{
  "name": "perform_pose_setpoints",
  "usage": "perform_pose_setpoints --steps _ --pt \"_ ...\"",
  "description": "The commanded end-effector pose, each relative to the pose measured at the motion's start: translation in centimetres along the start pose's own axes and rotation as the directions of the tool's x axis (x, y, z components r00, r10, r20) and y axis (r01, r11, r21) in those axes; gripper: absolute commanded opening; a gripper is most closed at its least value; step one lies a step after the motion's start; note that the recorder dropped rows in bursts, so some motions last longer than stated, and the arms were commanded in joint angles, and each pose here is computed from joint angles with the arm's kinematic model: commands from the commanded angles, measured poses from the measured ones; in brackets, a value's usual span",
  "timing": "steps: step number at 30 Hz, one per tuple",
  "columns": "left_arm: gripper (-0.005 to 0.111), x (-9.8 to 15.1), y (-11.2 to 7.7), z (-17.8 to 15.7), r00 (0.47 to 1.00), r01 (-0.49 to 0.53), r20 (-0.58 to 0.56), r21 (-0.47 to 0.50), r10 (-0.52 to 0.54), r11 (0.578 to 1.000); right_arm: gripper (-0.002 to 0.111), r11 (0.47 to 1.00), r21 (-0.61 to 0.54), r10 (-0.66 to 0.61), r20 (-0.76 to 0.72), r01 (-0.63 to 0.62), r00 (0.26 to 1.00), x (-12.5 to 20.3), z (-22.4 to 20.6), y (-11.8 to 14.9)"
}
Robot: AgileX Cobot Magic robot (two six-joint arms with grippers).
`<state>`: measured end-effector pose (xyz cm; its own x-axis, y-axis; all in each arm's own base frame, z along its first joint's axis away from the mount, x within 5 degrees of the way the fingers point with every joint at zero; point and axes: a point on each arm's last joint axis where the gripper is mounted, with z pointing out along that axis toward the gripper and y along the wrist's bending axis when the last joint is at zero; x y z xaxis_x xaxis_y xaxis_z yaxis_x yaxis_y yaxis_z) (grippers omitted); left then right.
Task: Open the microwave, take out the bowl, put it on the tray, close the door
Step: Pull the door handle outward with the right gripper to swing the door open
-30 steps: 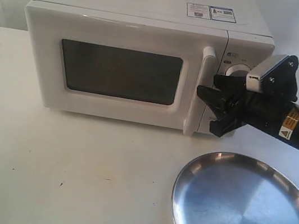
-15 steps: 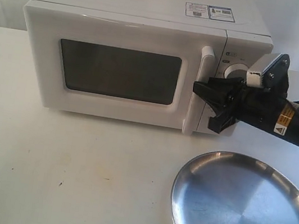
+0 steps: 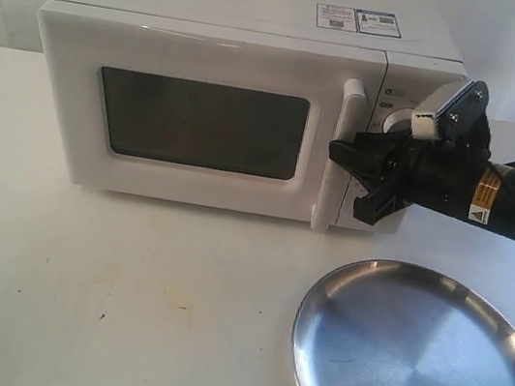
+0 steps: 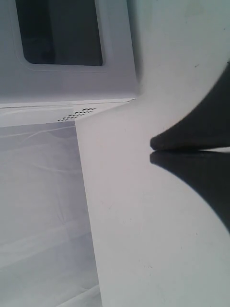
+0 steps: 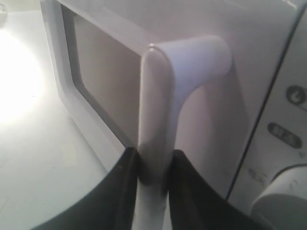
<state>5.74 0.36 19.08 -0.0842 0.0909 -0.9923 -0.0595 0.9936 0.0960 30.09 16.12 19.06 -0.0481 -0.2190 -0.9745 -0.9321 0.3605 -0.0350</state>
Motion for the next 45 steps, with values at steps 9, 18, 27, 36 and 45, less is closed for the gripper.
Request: perform_pose_setpoints --steps 9,18,27,36,45 --pt "0.0 -0.2 0.0 0.0 1.0 0.008 0.01 0.001 -0.008 1.0 0.0 0.824 -0.505 -0.236 0.108 0.258 0.966 -2.2 0.0 8.8" --pt "0.0 -0.2 0.0 0.0 1.0 0.008 0.01 0.001 -0.008 1.0 0.0 0.809 -0.482 -0.299 0.155 0.336 0.942 -4.2 -3.2 11.1" --pt "0.0 -0.1 0.0 0.0 1.0 0.008 0.007 0.001 -0.008 1.0 0.0 0.849 -0.444 -0.253 0.133 0.286 0.958 -5.1 -5.5 11.8" --pt "0.0 -0.1 0.0 0.0 1.0 0.008 0.009 0.001 -0.008 1.0 0.0 0.971 -0.205 -0.143 -0.081 0.124 0.986 -5.8 -7.6 11.9" --pt "0.0 -0.1 0.0 0.0 1.0 0.008 0.009 0.001 -0.008 1.0 0.0 0.983 0.17 -0.064 -0.035 0.069 0.997 -9.1 -11.0 11.3"
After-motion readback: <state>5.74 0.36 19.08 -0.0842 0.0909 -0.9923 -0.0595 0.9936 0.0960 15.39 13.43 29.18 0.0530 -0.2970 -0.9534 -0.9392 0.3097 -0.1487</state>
